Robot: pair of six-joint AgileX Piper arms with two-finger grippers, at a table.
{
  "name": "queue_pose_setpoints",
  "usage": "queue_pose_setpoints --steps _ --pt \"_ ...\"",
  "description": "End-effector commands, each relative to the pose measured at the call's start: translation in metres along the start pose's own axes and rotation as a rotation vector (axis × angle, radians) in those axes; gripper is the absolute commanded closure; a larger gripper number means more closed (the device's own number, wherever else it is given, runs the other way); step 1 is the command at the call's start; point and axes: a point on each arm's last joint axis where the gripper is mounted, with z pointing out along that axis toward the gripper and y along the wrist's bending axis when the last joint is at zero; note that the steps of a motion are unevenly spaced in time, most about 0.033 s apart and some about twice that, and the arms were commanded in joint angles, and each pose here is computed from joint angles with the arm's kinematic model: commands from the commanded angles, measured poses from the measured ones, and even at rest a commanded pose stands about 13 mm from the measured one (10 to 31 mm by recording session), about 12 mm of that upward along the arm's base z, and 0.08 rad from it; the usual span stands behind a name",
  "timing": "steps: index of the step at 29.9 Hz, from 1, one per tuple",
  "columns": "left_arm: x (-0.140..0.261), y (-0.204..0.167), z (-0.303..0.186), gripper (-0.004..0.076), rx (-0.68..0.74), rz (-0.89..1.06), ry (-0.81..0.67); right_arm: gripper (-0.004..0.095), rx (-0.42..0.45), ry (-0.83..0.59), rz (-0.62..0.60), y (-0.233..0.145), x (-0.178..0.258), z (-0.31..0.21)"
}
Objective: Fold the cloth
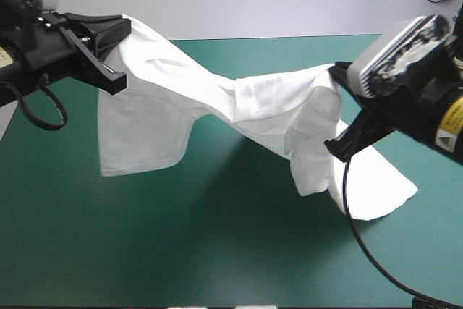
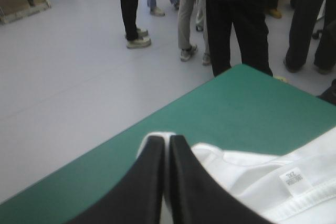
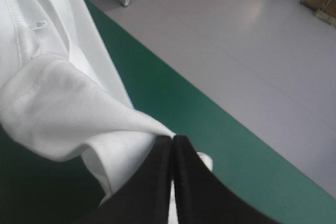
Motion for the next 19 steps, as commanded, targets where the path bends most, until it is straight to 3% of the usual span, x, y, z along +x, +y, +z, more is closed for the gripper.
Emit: queue_pose_setpoints --steps 1,14,19 --pt "-0.032 -0.011 -0.037 0.0705 -0.022 0.019 -0.185 0.0907 0.061 -0.158 -0.032 -0.021 -0.020 -0.025" --pt "-0.088 -0.038 -0.130 0.0705 -0.097 0.148 -0.582 0.0906 0.176 -0.463 -0.084 -0.059 -0.062 -0.083" --pt "-0.097 -0.043 -0.148 0.0705 -0.138 0.215 -0.677 0.0905 0.150 -0.586 -0.156 -0.057 -0.072 -0.092"
